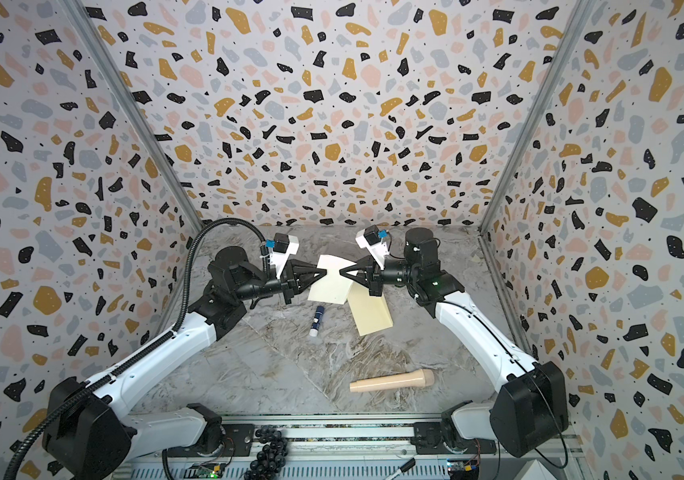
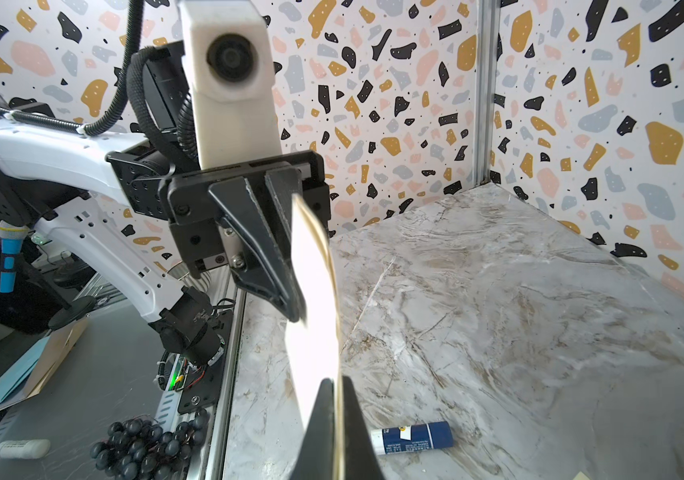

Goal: Place the letter into the envelope and seal it
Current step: 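Hold the cream letter upright with both grippers above the envelope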

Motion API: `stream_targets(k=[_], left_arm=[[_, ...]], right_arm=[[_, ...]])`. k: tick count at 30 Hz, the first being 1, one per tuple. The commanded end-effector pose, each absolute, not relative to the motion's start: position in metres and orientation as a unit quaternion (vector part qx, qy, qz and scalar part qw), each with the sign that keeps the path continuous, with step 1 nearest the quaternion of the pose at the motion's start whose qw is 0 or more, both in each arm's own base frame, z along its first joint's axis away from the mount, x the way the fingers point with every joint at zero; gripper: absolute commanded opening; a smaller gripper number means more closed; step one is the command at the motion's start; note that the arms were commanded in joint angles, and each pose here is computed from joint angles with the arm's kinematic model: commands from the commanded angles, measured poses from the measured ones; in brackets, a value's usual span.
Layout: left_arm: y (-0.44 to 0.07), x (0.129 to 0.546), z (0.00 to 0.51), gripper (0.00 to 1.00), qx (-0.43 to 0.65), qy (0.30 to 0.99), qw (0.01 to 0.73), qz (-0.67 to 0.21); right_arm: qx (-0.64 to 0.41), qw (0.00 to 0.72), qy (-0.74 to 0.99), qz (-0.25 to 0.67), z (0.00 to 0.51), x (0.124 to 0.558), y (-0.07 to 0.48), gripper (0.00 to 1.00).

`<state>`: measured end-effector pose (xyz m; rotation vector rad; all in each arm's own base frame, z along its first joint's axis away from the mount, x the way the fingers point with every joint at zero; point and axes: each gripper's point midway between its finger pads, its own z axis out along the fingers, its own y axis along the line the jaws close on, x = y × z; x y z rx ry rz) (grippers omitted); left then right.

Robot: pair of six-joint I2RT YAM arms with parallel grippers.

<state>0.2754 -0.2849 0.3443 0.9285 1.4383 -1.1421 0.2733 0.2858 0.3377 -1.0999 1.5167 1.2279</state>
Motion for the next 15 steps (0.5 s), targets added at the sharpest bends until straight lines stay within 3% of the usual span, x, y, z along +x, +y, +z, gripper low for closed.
stream_targets(k=[1,8,15], left_arm=[[-0.284,0.273,0.374,0.0,0.376,0.563,0.551,-0.488],[-0.268,0.278,0.408,0.0,0.271,0.535,0.589,-0.541],[-0.256,0.27,0.436,0.0,0.22,0.492,0.602,-0.589]], right_arm=[[-0.438,0.457,0.601,0.488,0.356,0.277,0.285,0.01],[-0.396,0.482,0.605,0.495,0.361,0.283,0.276,0.3],[-0.375,0.463,0.582,0.554,0.364,0.272,0.275,0.43]])
